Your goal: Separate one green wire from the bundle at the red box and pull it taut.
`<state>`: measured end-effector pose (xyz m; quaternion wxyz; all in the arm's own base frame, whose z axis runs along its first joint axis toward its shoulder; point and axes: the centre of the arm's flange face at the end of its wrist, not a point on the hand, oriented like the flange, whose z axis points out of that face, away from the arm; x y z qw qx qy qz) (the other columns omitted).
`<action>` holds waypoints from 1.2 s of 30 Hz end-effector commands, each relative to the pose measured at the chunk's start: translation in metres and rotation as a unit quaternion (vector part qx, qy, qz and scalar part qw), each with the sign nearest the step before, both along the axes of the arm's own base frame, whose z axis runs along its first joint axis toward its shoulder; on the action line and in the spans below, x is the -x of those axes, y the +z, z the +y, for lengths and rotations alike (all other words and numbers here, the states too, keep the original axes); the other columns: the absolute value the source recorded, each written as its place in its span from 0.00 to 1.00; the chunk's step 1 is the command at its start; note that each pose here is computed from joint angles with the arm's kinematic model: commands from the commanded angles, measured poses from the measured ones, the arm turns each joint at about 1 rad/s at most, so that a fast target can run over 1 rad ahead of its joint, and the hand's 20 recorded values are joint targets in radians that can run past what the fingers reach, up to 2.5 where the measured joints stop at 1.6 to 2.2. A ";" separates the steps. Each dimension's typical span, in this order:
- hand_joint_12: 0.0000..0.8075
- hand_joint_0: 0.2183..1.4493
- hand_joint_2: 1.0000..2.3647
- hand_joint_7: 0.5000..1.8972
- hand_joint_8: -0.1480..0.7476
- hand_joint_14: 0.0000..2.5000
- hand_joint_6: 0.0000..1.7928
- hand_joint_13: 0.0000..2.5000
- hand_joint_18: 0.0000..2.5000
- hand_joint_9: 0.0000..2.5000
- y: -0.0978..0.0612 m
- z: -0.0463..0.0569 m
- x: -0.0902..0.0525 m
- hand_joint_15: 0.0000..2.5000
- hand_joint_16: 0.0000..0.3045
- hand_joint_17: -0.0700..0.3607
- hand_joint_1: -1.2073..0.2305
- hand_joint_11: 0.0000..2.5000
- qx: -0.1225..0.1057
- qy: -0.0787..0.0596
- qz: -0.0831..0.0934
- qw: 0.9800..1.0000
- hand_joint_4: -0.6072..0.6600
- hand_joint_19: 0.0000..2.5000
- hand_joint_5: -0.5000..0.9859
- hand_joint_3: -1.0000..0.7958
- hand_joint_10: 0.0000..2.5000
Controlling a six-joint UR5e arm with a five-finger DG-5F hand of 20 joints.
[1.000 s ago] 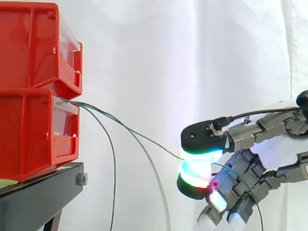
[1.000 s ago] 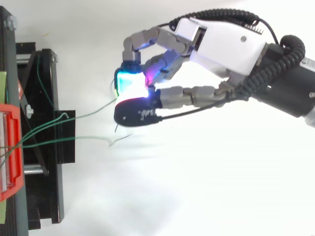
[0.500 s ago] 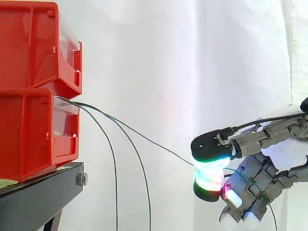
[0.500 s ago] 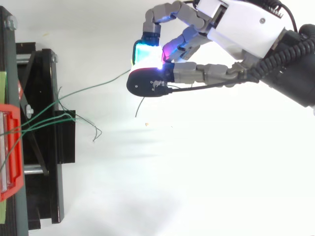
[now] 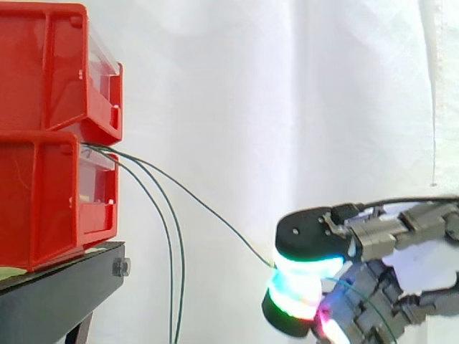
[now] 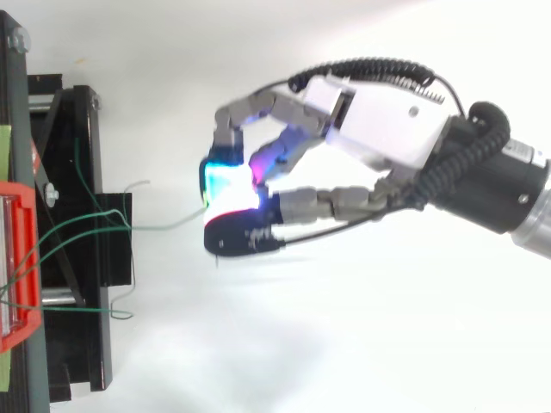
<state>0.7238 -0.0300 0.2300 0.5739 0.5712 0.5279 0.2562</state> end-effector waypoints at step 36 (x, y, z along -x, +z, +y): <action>0.43 0.30 0.02 0.61 0.47 0.01 0.48 0.35 0.31 0.42 -0.011 0.021 -0.013 0.20 0.17 0.43 0.32 0.37 -0.026 0.067 -0.071 0.995 0.50 0.26 0.24 0.52 0.01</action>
